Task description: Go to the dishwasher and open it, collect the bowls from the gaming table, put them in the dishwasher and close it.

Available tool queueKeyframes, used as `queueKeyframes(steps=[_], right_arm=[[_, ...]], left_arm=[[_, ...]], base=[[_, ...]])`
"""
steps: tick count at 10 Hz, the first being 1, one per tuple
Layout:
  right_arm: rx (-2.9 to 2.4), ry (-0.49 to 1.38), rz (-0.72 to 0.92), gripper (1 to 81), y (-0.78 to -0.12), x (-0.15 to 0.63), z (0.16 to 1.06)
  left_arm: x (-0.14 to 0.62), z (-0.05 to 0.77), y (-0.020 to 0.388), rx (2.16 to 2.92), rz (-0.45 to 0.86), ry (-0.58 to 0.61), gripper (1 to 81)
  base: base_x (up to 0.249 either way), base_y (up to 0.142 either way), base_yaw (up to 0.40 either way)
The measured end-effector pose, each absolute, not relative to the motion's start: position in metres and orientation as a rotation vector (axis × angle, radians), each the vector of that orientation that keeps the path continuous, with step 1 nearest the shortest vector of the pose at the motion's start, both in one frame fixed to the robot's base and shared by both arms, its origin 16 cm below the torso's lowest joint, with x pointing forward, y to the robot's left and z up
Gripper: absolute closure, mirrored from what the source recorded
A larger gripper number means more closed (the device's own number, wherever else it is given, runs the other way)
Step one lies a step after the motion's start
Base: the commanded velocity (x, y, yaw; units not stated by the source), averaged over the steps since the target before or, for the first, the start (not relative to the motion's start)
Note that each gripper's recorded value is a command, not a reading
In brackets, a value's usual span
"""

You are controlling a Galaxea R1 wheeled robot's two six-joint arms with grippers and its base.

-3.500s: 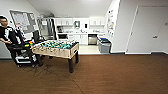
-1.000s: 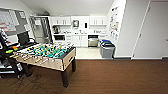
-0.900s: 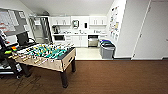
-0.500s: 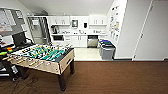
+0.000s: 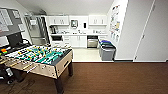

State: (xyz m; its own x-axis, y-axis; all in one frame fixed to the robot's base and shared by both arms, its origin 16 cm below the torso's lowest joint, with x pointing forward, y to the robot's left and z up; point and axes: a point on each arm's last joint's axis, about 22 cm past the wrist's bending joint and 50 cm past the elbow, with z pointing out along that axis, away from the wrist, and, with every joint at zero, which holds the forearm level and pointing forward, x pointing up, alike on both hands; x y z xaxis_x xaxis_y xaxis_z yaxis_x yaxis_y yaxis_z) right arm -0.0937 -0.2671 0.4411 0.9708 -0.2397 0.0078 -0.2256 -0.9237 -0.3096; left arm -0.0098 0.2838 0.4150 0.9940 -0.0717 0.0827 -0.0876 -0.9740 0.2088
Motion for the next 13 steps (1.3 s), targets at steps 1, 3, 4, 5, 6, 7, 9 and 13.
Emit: queueKeyframes(steps=[1, 3, 4, 5, 6, 7, 9, 13], right_arm=[[-2.808, 0.34, -0.065, 81.1, -0.266, -0.094, 0.441], [-2.809, 0.34, -0.064, 81.1, -0.267, -0.094, 0.441], [-2.809, 0.34, -0.066, 81.1, -0.267, -0.093, 0.441], [-2.806, 0.338, -0.073, 81.1, -0.265, -0.087, 0.441], [-2.814, 0.338, -0.08, 81.1, -0.271, -0.087, 0.441], [-2.824, 0.338, -0.066, 81.1, -0.277, -0.095, 0.441], [-2.8, 0.335, -0.074, 81.1, -0.261, -0.084, 0.44], [-2.809, 0.334, -0.07, 81.1, -0.267, -0.091, 0.441]], left_arm=[[-0.009, 0.415, 0.284, 2.924, 0.112, -0.118, 81.1], [-0.009, 0.415, 0.284, 2.924, 0.11, -0.118, 81.1], [-0.009, 0.415, 0.283, 2.922, 0.113, -0.118, 81.1], [-0.005, 0.415, 0.284, 2.922, 0.118, -0.118, 81.1], [-0.004, 0.415, 0.276, 2.911, 0.128, -0.117, 81.1], [-0.012, 0.415, 0.272, 2.907, 0.113, -0.117, 81.1], [0.001, 0.415, 0.29, 2.933, 0.124, -0.122, 81.1], [-0.009, 0.415, 0.284, 2.923, 0.115, -0.12, 81.1]], base=[[0.228, -0.074, 0.0], [0.242, -0.066, 0.0], [0.245, 0.0, 0.0], [0.247, 0.0, 0.0], [0.248, 0.0, 0.0], [0.248, 0.0, 0.0], [0.248, 0.0, 0.0], [0.248, 0.0, 0.0]])
